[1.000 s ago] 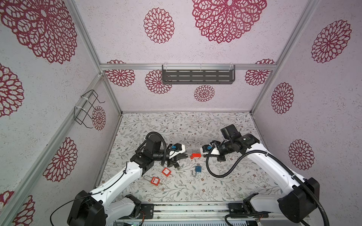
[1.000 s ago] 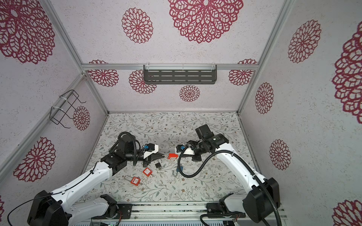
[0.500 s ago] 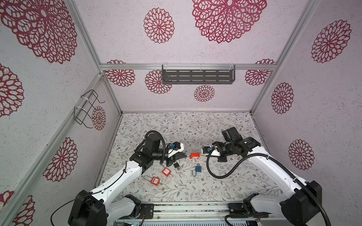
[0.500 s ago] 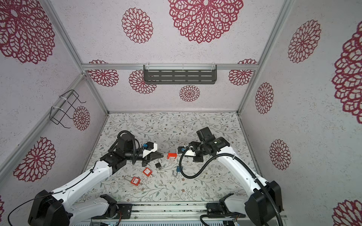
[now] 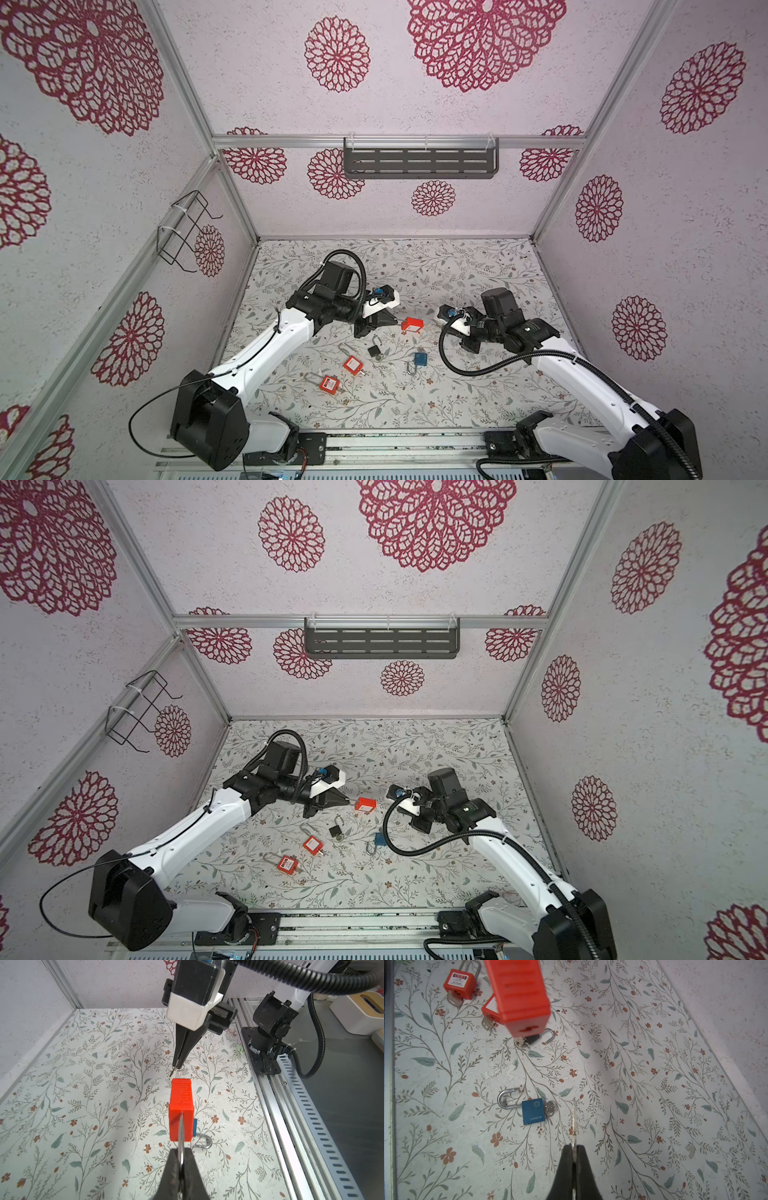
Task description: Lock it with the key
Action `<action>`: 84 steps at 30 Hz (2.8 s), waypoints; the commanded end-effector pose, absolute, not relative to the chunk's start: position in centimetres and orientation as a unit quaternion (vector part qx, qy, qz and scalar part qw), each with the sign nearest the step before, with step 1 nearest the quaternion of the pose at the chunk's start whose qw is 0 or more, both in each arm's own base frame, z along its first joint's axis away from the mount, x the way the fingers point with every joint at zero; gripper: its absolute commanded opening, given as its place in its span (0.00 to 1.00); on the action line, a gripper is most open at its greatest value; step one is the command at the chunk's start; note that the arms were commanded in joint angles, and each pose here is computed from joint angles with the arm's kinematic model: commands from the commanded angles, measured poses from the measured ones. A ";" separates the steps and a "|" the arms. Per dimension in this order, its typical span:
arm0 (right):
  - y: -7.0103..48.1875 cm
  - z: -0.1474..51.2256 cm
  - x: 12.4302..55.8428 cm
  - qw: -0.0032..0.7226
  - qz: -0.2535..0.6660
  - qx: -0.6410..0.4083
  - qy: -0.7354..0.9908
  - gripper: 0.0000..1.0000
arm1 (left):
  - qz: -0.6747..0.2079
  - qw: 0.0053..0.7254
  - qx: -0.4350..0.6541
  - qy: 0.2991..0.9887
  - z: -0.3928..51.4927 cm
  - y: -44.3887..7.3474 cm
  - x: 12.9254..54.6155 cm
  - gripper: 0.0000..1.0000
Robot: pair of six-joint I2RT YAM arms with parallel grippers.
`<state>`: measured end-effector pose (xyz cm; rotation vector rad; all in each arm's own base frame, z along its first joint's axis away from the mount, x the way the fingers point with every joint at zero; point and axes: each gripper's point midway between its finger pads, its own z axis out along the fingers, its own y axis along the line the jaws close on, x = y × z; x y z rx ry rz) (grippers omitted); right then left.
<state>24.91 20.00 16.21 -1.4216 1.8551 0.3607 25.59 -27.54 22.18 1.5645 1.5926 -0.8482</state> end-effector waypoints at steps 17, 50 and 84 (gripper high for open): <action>15.7 17.2 30.7 0.435 0.101 -0.237 0.863 0.00 | -0.275 0.122 0.674 0.675 16.0 -27.8 31.0 0.00; 16.6 12.9 28.5 0.388 0.158 -0.225 0.880 0.00 | -0.164 0.008 0.711 0.684 8.3 -32.3 32.4 0.00; 16.9 11.6 28.5 0.370 0.171 -0.214 0.888 0.00 | -0.105 0.088 0.704 0.697 3.9 -35.3 37.8 0.14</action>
